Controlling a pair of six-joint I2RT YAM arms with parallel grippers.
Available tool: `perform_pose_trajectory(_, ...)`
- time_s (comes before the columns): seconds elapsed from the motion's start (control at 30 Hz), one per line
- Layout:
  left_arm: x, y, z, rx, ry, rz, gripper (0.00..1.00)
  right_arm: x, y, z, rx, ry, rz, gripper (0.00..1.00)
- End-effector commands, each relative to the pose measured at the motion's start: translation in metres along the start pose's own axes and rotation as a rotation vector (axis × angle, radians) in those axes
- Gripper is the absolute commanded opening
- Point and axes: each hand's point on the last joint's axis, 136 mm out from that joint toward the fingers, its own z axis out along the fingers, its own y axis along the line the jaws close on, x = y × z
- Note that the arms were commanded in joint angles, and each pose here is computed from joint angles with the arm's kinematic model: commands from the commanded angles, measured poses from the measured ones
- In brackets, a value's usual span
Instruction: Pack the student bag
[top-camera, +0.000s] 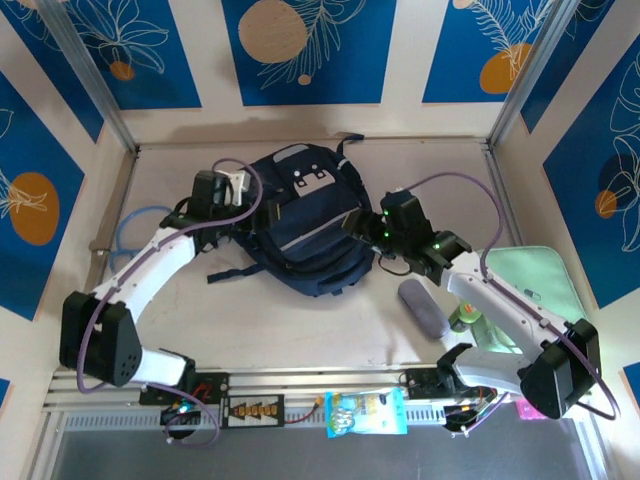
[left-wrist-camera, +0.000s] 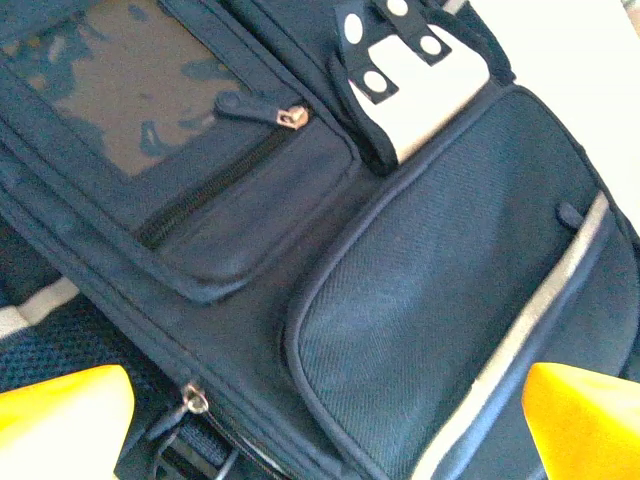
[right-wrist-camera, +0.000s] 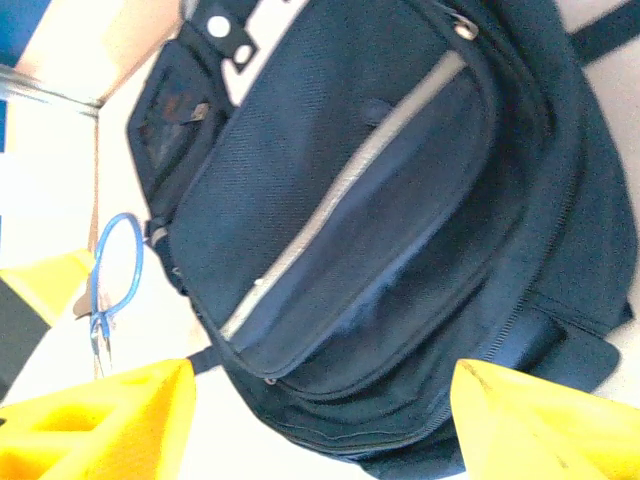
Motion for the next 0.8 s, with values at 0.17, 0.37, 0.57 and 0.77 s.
perform_pose_trajectory(0.17, 0.002, 0.039, -0.004, -0.125, 0.013, -0.129, 0.94, 0.016, 0.02, 0.028, -0.022, 0.1, -0.027, 0.68)
perform_pose_trajectory(0.37, 0.018, 0.066, 0.03, -0.091, 0.135, -0.349, 0.65, 0.039, 0.015, 0.06, -0.018, 0.215, 0.037, 0.67)
perform_pose_trajectory(0.57, 0.011, 0.08, 0.052, -0.053, 0.141, -0.449, 0.5, 0.041, 0.014, 0.08, -0.011, 0.269, 0.033, 0.67)
perform_pose_trajectory(0.77, 0.005, 0.075, 0.068, 0.044, 0.137, -0.506, 0.43, 0.04, 0.01, 0.097, -0.011, 0.285, 0.052, 0.65)
